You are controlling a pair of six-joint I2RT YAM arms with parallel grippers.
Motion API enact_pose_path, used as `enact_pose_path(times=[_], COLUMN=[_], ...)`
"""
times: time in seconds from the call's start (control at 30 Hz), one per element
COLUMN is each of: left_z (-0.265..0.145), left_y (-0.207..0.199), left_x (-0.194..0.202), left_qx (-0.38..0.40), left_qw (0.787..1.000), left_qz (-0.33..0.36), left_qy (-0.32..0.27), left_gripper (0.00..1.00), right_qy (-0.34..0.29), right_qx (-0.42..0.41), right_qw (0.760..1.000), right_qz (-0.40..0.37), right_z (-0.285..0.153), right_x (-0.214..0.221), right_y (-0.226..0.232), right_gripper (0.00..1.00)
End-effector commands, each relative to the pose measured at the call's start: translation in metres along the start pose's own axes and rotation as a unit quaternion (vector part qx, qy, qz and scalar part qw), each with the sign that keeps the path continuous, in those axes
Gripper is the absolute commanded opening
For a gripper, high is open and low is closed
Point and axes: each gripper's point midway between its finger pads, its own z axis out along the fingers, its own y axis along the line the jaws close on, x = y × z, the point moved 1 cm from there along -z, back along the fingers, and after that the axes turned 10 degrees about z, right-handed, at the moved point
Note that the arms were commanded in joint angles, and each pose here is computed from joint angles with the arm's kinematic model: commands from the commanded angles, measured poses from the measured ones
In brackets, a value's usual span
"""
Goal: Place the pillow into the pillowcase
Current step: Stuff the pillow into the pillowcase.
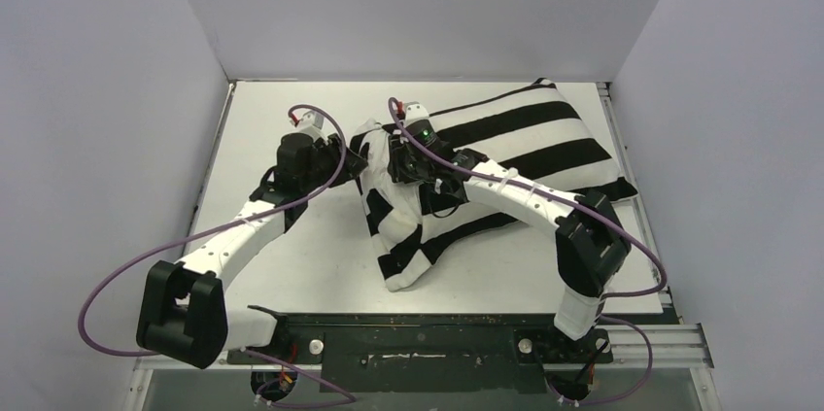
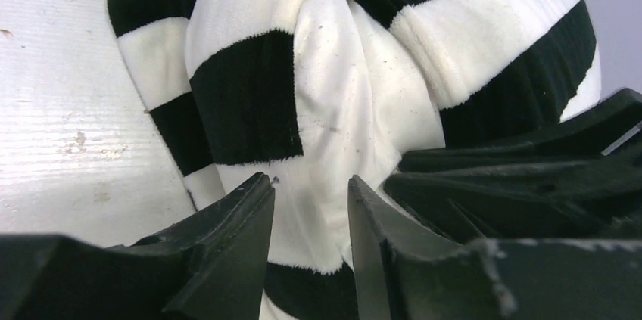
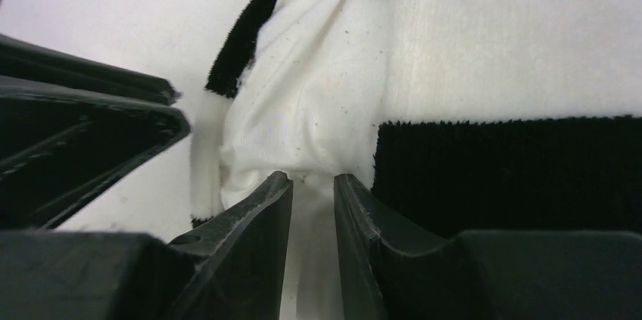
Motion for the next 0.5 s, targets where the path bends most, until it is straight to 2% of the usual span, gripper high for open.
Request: enact_pose_path(times=[0.0, 0.1, 0.17, 0.27, 0.33, 0.47], left_z=[0.013, 0.027, 0.034, 0.034, 0.03, 0.014], left_y=[-0.009, -0.003, 0.003, 0.005, 0.003, -0.005], left_x=[-0.006, 0.006, 0.013, 0.011, 0.002, -0.022], left_qx=[0.04, 0.039, 0.029, 0.023, 0.02, 0.012], left_qw=[0.999, 0.999, 0.999, 1.0, 1.0, 0.999], left_qz=[0.0, -0.009, -0.009, -0.011, -0.005, 0.009], left_qy=[-0.024, -0.001, 0.011, 0.003, -0.011, -0.032], left_gripper=[0.42, 0.42, 0.35, 0.1, 0.0, 0.0], right_qy=[-0.041, -0.052, -0.057, -0.057, -0.055, -0.017], right_qx=[-0.037, -0.058, -0.074, -0.085, -0.094, -0.08], right_qw=[0.998, 0.997, 0.995, 0.994, 0.994, 0.997], right_qz=[0.024, 0.028, 0.032, 0.032, 0.025, 0.01], right_z=[-0.033, -0.04, -0.042, -0.035, -0.025, 0.013], right_x=[-0.037, -0.051, -0.058, -0.063, -0.063, -0.043], right_y=[0.019, 0.032, 0.04, 0.048, 0.052, 0.044], right_gripper=[0.31, 0.31, 0.3, 0.29, 0.28, 0.26])
